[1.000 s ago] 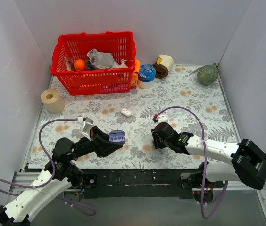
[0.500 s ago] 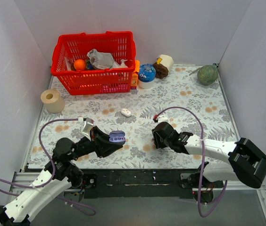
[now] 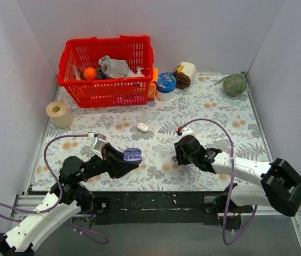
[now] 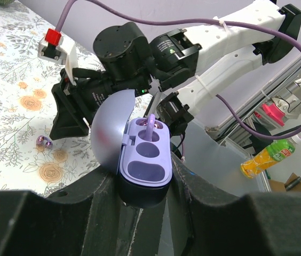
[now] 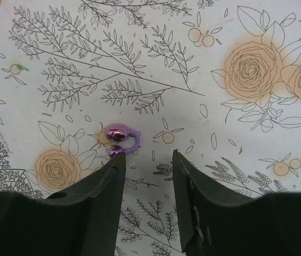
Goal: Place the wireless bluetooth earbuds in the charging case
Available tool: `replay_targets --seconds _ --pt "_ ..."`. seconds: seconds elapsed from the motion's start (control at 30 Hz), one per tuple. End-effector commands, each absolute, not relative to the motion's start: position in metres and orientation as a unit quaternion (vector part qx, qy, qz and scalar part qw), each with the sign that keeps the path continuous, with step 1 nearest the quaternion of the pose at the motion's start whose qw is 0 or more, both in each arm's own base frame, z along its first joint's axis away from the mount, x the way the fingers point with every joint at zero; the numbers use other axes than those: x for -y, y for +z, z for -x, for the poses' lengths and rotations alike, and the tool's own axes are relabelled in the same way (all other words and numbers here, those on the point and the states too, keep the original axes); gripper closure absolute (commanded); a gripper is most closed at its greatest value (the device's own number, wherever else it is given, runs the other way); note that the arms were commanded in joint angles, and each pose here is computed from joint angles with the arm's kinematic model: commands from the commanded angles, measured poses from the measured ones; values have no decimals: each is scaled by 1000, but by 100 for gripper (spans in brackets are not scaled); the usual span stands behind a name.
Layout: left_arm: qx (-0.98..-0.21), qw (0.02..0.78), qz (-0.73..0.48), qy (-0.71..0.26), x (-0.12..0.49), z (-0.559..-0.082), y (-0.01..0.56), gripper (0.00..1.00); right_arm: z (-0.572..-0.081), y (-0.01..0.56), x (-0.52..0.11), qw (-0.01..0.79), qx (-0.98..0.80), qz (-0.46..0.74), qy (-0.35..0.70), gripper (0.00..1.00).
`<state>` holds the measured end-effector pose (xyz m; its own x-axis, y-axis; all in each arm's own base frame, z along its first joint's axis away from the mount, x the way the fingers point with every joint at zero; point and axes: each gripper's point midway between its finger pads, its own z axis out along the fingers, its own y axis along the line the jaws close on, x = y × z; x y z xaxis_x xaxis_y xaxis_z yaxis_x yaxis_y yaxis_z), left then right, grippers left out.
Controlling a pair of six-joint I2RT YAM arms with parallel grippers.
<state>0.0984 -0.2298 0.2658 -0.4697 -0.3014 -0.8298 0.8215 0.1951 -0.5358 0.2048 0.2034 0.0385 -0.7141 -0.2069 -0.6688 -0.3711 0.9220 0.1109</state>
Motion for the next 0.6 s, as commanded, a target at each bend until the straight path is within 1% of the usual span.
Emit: replay_targets --seconds 0.0,0.4,0.57 --pt "-611 474 -215 -596 230 -99 268 100 -216 47 -216 353 -912 162 132 52" --pt "-617 471 -213 -594 231 -100 262 100 -221 41 -226 342 -913 173 136 53" --pt "-616 471 -213 -594 230 -100 261 100 -222 45 -226 350 -911 167 140 53"
